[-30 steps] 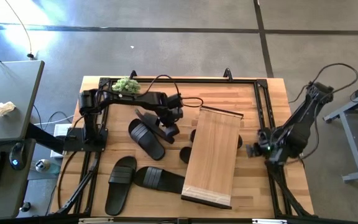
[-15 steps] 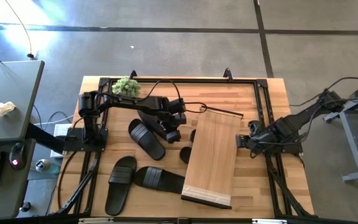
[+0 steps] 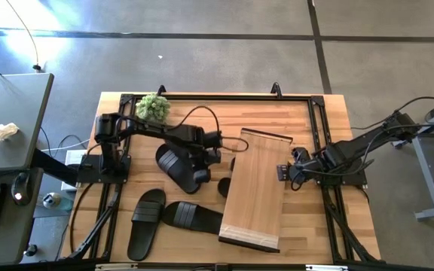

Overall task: Pick and place slides into the shelf
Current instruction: Put the black slide under the shelf

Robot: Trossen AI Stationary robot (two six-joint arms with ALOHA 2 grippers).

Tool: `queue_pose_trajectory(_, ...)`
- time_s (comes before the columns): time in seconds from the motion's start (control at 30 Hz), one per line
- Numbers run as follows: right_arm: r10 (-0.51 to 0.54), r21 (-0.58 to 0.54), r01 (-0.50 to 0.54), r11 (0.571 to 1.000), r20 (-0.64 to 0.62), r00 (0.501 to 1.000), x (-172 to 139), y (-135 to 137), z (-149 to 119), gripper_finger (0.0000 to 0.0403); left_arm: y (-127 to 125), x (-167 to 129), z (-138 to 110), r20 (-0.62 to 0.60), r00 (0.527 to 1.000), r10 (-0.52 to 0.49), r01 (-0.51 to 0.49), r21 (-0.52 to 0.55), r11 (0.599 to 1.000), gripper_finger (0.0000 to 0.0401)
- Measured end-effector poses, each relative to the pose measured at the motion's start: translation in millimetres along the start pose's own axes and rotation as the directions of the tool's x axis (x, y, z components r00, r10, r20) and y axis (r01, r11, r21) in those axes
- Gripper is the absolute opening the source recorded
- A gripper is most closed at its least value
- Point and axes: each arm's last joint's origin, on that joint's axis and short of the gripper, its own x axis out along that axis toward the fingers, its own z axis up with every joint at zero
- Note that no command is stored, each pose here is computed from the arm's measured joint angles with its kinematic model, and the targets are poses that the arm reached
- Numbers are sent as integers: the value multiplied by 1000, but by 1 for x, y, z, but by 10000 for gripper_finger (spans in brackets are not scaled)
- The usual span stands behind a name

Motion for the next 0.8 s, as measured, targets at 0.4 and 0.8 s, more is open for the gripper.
queue_pose_trajectory(0.4,4,15,-4,1000,-6,1000,0,0,0,0,-19,34,-6,81,996,-27,22,56,998,86)
queue_pose_trajectory(0.8,10,4,-10,1000,14,1000,0,1,0,0,-10,37,-4,197,952,234,-282,267,922,56)
